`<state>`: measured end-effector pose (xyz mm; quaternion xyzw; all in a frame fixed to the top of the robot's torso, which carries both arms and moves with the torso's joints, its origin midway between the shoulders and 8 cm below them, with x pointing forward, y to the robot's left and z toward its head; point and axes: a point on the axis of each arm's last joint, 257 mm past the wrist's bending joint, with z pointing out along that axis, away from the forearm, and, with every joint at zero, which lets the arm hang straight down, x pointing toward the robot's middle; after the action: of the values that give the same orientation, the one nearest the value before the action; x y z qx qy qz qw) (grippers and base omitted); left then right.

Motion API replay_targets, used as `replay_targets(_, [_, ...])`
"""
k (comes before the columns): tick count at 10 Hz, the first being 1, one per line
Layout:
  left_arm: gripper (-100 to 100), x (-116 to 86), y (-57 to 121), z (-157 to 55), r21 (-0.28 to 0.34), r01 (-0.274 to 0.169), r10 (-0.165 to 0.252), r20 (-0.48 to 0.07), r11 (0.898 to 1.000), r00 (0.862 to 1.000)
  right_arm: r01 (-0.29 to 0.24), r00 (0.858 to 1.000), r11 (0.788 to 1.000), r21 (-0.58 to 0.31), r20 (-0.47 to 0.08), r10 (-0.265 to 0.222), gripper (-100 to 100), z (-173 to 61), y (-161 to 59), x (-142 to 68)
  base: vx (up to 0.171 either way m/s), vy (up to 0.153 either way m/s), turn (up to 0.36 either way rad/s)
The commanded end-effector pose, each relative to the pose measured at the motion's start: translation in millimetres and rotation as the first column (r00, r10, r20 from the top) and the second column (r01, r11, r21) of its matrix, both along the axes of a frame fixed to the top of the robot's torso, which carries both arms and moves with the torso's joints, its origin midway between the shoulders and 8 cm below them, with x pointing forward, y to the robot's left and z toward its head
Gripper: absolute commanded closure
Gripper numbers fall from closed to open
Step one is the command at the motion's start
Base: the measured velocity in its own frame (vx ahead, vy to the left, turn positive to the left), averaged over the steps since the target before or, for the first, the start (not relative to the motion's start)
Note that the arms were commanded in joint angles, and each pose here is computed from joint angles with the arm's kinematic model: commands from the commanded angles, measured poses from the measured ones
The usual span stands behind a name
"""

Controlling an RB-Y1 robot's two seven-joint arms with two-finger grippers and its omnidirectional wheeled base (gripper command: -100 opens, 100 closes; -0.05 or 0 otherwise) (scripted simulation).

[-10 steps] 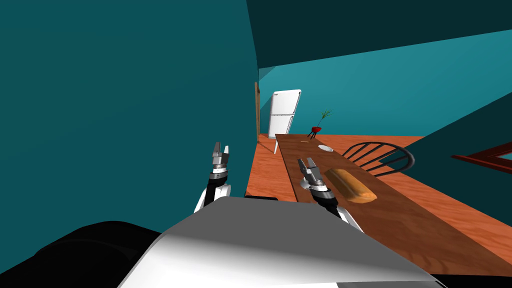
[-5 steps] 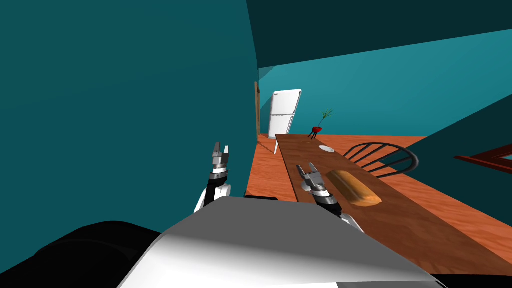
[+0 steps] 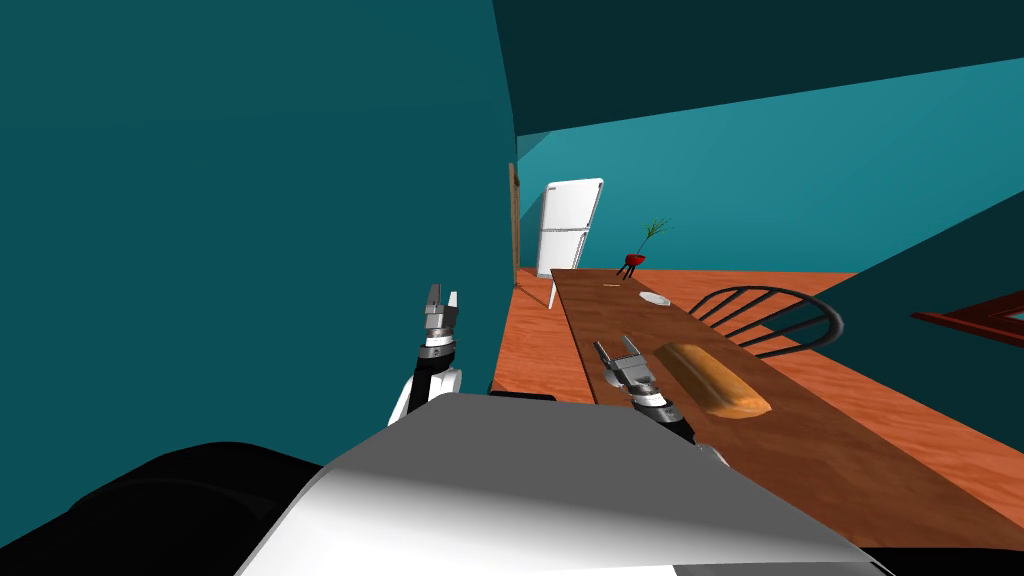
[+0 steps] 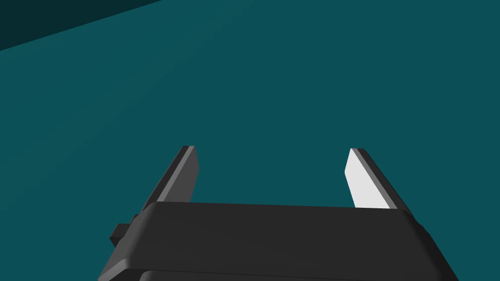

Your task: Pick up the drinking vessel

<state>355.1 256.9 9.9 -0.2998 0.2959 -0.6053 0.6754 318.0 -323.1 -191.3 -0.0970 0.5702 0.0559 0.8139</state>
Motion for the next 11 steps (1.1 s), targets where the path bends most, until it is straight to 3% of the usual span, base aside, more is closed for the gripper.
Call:
replay_targets(1, [0, 0, 0.0, 0, 0.0, 0.0, 0.0, 0.0, 1.0, 1.0, 0.017, 1.0, 0.998, -0.065, -0.008, -0.017, -100, -8, -3, -1, 0.036, 0.001, -0.01])
replay_targets(2, [0, 0, 0.0, 0, 0.0, 0.0, 0.0, 0.0, 1.0, 1.0, 0.023, 0.999, 0.992, -0.124, -0.04, -0.028, -100, -27, -10, -9, 0.035, 0.003, -0.011])
replay_targets(4, [0, 0, 0.0, 0, 0.0, 0.0, 0.0, 0.0, 1.0, 1.0, 0.035, 0.998, 0.987, -0.157, -0.036, -0.041, -100, -29, -11, -10, 0.027, -0.003, -0.004])
replay_targets(5, [0, 0, 0.0, 0, 0.0, 0.0, 0.0, 0.0, 1.0, 1.0, 0.038, 0.996, 0.974, -0.224, -0.066, -0.054, -100, -48, -18, -19, 0.035, -0.005, -0.013])
replay_targets(7, [0, 0, 0.0, 0, 0.0, 0.0, 0.0, 0.0, 1.0, 1.0, 0.038, 0.994, 0.953, -0.301, -0.087, -0.067, -100, -64, -25, -29, 0.038, 0.0, -0.012])
replay_targets(9, [0, 0, 0.0, 0, 0.0, 0.0, 0.0, 0.0, 1.0, 1.0, 0.049, 0.992, 0.943, -0.33, -0.091, -0.083, -100, -71, -28, -31, 0.028, 0.002, -0.003])
replay_targets(10, [0, 0, 0.0, 0, 0.0, 0.0, 0.0, 0.0, 1.0, 1.0, 0.04, 0.989, 0.919, -0.393, -0.118, -0.094, -100, -88, -35, -42, 0.028, 0.007, -0.011])
replay_targets(11, [0, 0, 0.0, 0, 0.0, 0.0, 0.0, 0.0, 1.0, 1.0, 0.045, 0.988, 0.911, -0.411, -0.117, -0.101, -100, -90, -36, -43, 0.031, 0.005, -0.016])
